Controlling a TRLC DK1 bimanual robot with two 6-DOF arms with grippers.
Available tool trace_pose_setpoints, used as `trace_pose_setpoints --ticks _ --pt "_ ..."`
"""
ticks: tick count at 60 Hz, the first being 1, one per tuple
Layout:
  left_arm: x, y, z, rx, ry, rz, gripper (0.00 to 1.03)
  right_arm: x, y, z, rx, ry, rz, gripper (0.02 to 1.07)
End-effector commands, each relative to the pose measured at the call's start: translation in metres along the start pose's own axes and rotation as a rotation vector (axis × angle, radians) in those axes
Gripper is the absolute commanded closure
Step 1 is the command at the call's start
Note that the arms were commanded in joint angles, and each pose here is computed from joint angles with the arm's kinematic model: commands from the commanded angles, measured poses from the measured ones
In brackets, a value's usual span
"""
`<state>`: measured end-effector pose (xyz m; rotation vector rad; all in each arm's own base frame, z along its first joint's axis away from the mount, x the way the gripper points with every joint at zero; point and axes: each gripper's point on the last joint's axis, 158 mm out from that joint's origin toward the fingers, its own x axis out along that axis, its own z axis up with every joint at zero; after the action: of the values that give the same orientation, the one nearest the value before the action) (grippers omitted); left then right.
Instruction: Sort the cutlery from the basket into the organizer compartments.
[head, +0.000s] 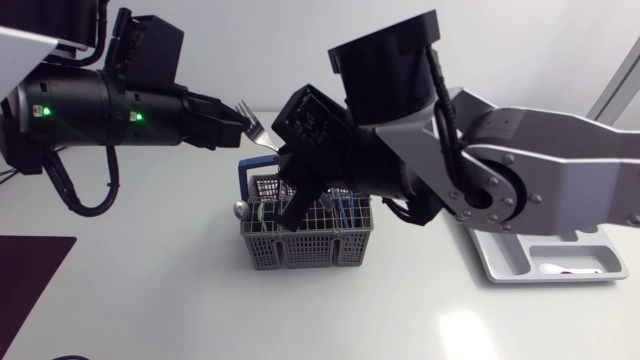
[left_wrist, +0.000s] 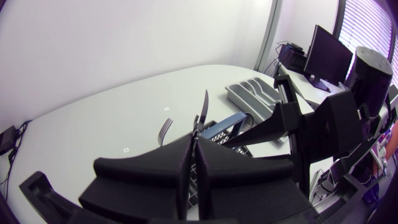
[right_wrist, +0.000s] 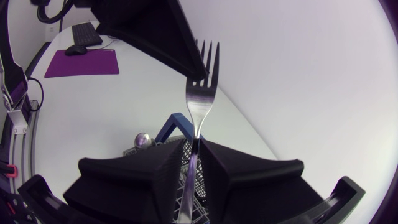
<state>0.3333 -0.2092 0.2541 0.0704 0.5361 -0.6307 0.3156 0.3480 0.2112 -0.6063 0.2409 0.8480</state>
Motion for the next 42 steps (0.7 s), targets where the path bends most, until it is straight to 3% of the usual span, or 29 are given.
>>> trace_pose_setpoints --ticks 1,12,30,42 --pt "0.006 0.0 -0.008 -0.043 0.021 -0.012 1.0 0.005 0.003 0.003 0.015 0.008 0.01 0.91" --pt "0.006 -0.004 -0.007 -0.04 0.022 -0.02 1.0 0.005 0.01 0.0 0.016 0.02 0.042 1.01" --pt "0.005 -0.005 -0.003 -0.049 0.005 -0.026 1.0 0.006 0.013 -0.006 0.022 0.035 0.055 1.01" --pt "-0.003 -0.003 0.015 -0.058 -0.045 -0.027 0.81 0.001 0.015 -0.009 0.021 0.039 0.06 1.01"
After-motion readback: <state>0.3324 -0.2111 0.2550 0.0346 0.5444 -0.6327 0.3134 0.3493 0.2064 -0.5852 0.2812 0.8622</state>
